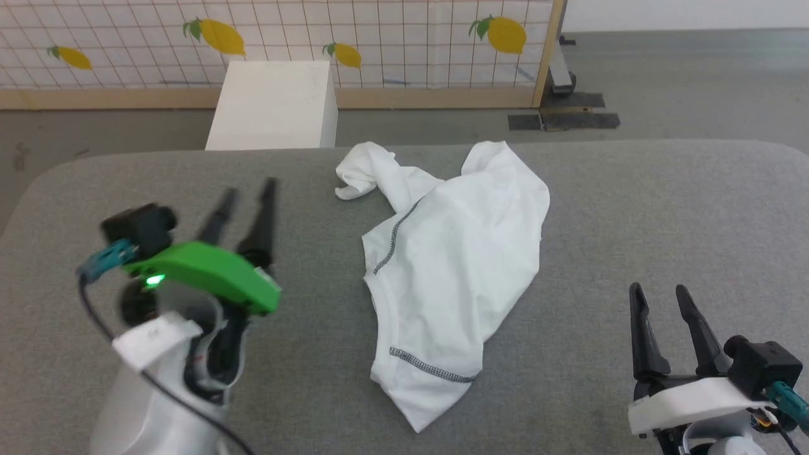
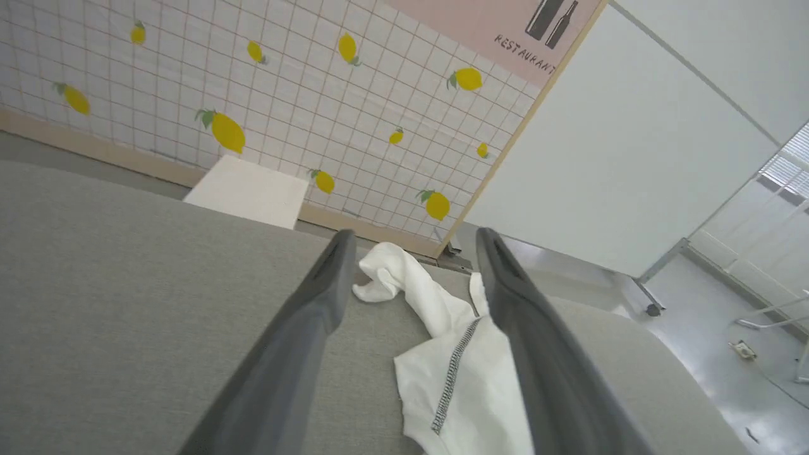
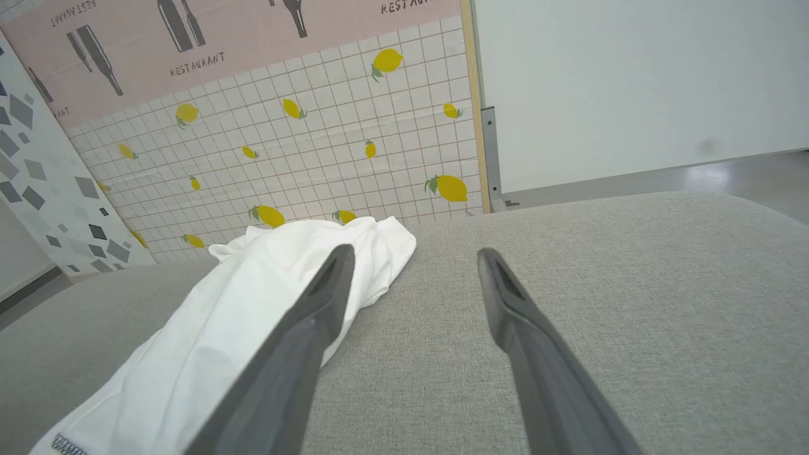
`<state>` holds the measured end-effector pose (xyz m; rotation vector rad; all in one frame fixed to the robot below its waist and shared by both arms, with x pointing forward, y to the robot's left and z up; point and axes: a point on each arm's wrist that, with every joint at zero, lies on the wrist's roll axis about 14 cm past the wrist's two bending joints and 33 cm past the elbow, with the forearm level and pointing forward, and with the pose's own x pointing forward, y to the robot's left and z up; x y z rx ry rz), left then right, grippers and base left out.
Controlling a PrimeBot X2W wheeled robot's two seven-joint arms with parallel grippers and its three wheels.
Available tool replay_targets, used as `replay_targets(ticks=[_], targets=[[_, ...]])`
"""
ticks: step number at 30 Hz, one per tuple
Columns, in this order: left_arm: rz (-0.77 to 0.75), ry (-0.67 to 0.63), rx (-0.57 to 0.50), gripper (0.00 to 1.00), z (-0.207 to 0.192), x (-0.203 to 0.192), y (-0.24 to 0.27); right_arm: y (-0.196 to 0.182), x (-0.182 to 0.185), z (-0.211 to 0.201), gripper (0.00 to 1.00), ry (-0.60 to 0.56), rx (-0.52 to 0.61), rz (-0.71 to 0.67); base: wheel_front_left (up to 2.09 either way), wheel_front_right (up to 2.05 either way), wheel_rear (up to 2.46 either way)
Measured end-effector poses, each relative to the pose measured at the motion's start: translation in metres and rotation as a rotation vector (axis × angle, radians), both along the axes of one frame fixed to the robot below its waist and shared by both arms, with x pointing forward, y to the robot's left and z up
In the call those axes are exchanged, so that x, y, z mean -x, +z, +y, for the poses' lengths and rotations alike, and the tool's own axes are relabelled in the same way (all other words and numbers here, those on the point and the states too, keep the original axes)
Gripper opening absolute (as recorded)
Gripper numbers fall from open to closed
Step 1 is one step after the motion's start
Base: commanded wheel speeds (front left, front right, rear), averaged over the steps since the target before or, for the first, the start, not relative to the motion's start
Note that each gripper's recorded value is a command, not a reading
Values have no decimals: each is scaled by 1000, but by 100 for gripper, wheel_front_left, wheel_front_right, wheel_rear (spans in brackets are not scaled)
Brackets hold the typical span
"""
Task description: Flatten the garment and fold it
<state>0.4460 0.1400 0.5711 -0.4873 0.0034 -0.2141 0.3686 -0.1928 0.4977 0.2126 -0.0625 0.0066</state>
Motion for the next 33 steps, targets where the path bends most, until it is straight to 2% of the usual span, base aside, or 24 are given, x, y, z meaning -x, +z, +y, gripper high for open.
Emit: replay_targets(ticks=[2, 4, 8, 12, 15, 24, 29, 33], targets=[[-106, 95, -129, 100, 26, 7, 7, -1, 3, 1, 100, 2, -5, 4, 0, 0, 0], [-166, 156, -204, 100, 39, 18, 5, -6, 5, 2, 100, 4, -7, 20, 0, 0, 0], [-133, 173, -327, 100, 40, 42, -29, -19, 7, 6, 100, 20, -13, 71, 0, 0, 0], [-52, 218, -320, 100, 44, 59, -57, -35, 6, 19, 100, 68, -15, 163, 0, 0, 0], [-41, 235, -310, 100, 46, 63, -61, -43, -8, 27, 100, 104, 9, 248, 0, 0, 0], [-61, 260, -289, 100, 47, 55, -58, -13, -107, 51, 100, 202, 244, 440, 0, 0, 0], [-49, 247, -292, 100, 44, 43, -66, -48, -132, 51, 100, 219, 399, 697, 0, 0, 0], [-36, 258, -299, 100, 49, 33, -72, -81, -139, 59, 100, 254, 436, 803, 0, 0, 0]])
